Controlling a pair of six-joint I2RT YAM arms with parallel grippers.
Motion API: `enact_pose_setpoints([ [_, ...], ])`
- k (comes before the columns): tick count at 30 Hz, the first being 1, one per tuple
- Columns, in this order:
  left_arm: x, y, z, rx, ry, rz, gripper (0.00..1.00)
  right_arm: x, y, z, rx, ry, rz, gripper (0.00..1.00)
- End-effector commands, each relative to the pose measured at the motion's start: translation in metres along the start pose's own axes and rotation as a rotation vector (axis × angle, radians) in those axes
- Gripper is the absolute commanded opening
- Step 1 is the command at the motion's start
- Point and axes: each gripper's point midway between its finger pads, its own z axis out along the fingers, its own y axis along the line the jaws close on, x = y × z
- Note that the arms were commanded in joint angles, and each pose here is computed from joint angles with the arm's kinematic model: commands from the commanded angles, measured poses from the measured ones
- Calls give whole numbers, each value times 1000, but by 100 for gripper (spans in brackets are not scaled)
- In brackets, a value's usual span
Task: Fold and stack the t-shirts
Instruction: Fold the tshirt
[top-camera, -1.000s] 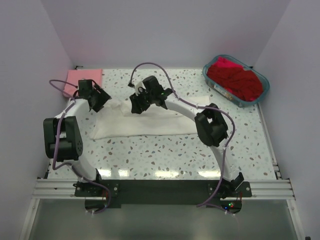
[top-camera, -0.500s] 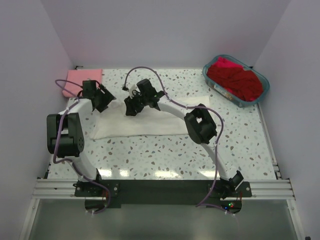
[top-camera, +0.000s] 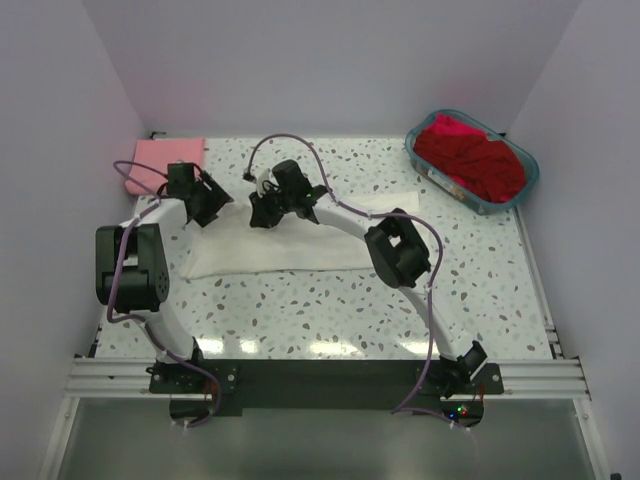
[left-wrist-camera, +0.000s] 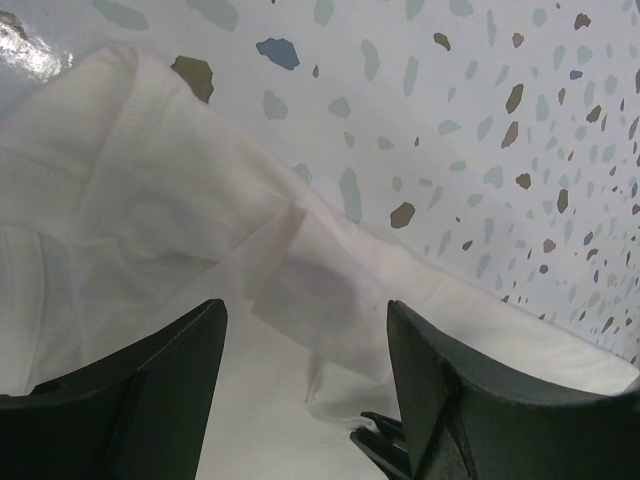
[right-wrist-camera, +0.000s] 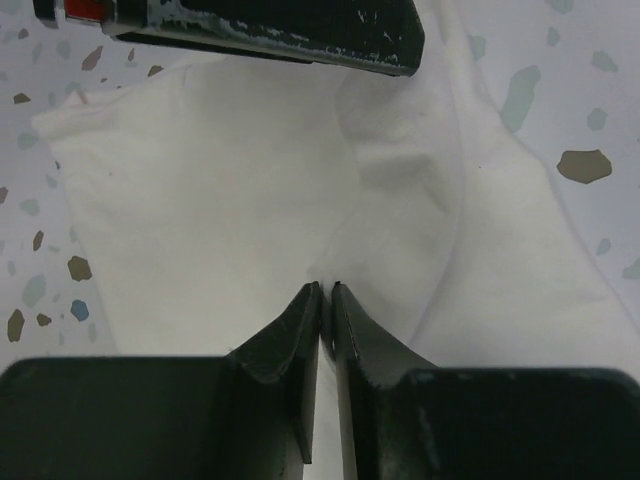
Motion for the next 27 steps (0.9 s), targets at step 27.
enact_pose_setpoints([
  [27,-5,-2,31,39,-46,17,59,-24,-5,-10,-2,-121,97,0],
])
